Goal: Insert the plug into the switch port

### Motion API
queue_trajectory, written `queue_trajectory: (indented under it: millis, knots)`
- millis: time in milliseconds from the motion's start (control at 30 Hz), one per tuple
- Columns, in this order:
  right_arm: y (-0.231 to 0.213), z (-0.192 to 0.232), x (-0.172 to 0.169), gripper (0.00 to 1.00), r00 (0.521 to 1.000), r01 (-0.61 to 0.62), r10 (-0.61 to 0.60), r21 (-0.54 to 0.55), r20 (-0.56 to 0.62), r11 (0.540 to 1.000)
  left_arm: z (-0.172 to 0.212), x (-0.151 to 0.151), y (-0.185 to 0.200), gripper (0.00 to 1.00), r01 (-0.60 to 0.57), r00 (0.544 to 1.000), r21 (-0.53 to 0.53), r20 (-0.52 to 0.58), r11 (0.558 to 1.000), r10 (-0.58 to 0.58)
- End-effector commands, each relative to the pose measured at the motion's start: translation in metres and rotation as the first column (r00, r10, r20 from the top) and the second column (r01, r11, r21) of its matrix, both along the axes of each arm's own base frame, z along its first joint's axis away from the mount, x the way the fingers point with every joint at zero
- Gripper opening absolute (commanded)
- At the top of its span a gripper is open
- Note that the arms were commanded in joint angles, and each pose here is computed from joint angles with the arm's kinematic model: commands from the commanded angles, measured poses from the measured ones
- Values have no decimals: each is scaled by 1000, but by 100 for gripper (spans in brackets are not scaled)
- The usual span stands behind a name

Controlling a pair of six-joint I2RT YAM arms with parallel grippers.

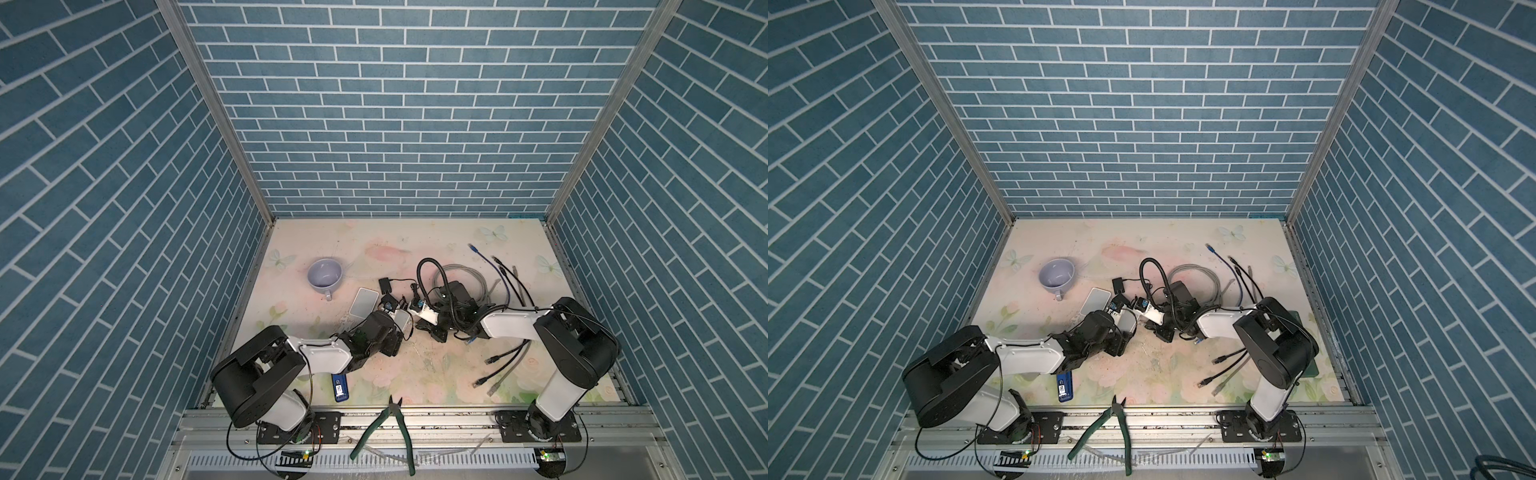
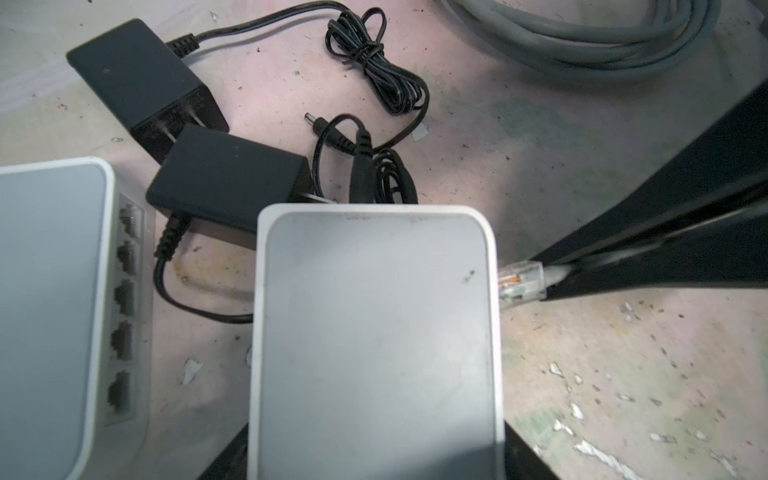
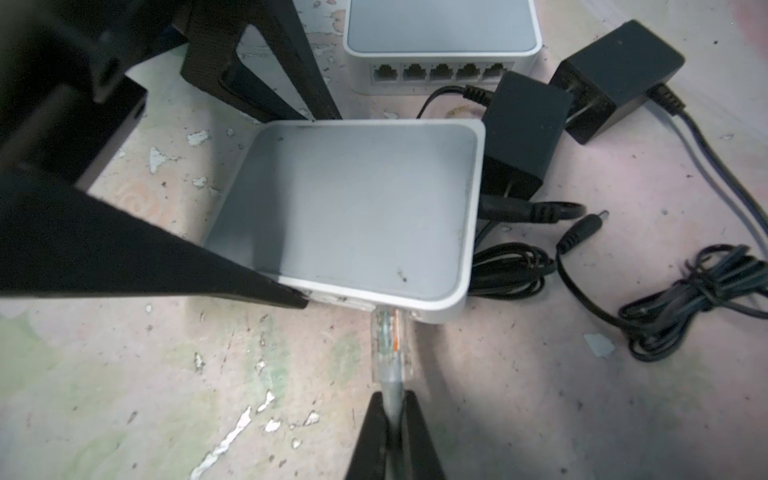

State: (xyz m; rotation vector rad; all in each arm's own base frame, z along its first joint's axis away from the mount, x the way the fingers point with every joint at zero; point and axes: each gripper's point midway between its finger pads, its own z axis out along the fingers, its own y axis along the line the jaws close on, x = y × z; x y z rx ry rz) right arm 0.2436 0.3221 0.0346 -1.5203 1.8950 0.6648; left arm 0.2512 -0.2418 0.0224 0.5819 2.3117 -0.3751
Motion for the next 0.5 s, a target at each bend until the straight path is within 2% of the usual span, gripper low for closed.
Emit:
queue_trajectory:
  millis: [0,233,467]
  knots:
    - [11,11,17,0,996,78,-80,52,26,996,2,-9,-17,64,60,998,-21,-19,998,-61]
    - [20,33,23,0,994,94,-102,151,49,984,6,-10,-27,63,80,997,-20,-10,997,-80]
    - [28,50,10,0,998,38,-49,213,45,976,14,-8,-33,63,76,997,-55,2,996,-76]
